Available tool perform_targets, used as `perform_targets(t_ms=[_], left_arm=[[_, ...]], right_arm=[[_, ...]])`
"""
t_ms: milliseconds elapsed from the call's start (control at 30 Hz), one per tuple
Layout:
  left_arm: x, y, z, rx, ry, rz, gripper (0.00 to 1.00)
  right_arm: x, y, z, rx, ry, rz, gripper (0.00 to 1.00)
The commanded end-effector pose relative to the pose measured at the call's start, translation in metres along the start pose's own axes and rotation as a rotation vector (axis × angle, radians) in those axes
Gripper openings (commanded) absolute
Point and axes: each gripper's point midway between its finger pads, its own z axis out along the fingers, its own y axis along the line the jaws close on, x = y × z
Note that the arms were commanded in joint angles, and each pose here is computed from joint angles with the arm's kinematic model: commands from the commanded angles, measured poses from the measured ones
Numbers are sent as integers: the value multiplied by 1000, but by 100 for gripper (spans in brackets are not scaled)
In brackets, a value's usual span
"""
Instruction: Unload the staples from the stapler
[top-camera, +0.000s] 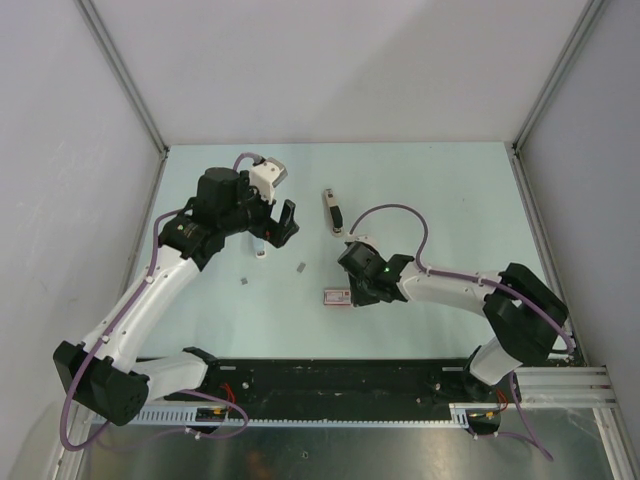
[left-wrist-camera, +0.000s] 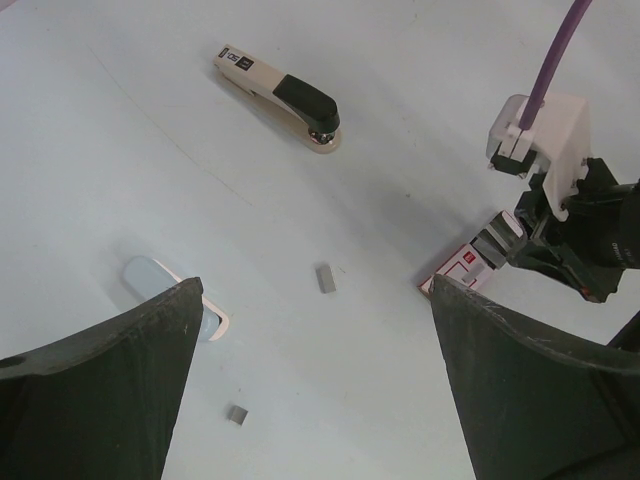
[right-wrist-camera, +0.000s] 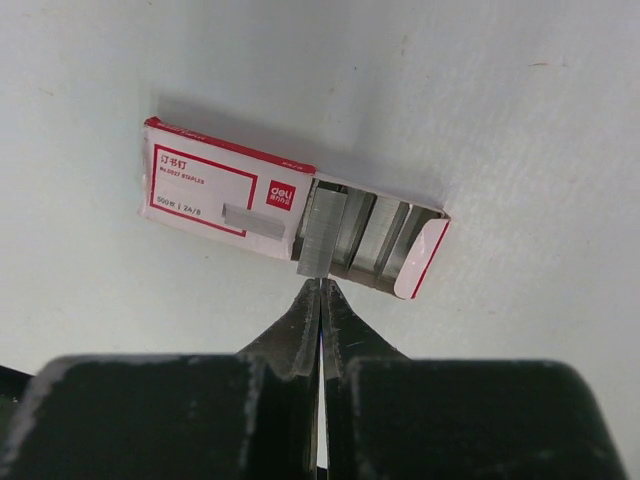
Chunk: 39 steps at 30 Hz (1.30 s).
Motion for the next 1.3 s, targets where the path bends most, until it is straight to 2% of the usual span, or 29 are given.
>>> perform_targets(t_ms=[0,467,1267], left_arm=[[-4,-6,-8,20,-25,55,99],[-3,-6,-8,19,-23,60,99],[-2,-6,-5,23,-16,66,99]], right_arm=[[-4,5,-16,-27,-30,-5,0],[21,12,-7,-62,45,-47,0],[2,6,11,-113,56,-30,0]])
